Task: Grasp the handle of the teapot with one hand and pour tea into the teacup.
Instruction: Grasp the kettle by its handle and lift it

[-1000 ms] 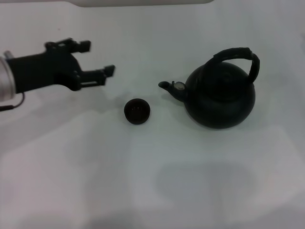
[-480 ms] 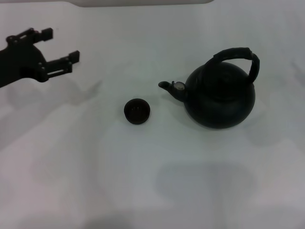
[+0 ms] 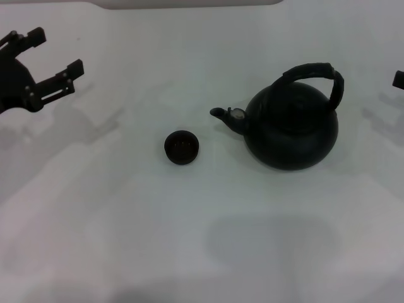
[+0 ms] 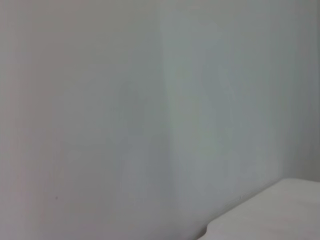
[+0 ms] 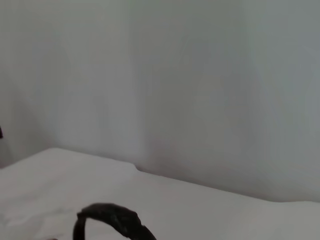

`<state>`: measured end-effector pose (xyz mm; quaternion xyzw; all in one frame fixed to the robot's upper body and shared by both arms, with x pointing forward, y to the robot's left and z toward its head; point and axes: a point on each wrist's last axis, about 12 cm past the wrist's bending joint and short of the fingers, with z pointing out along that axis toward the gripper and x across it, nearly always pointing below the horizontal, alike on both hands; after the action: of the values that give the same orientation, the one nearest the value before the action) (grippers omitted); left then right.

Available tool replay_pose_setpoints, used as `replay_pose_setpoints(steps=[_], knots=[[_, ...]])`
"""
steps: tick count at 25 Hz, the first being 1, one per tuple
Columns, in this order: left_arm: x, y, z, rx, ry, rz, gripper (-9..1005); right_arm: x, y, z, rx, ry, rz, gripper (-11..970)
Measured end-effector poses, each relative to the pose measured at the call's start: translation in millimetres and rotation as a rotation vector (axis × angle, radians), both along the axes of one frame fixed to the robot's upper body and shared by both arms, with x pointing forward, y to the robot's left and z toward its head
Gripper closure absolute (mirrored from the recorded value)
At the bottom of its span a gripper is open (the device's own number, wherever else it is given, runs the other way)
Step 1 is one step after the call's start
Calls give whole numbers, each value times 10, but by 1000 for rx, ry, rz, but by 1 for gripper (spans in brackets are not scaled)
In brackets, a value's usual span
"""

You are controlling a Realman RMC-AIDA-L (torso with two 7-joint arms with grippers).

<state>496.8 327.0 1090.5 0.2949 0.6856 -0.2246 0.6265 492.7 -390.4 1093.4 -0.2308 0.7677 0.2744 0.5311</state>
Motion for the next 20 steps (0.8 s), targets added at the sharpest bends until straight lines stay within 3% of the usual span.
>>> replay_pose_setpoints(steps=[12, 20], knots=[[-2, 12, -47, -17, 13, 12, 121, 149, 353, -106, 46, 73, 75, 372], [9, 41, -44, -8, 6, 27, 122, 135, 509, -210, 58, 116, 89, 298]])
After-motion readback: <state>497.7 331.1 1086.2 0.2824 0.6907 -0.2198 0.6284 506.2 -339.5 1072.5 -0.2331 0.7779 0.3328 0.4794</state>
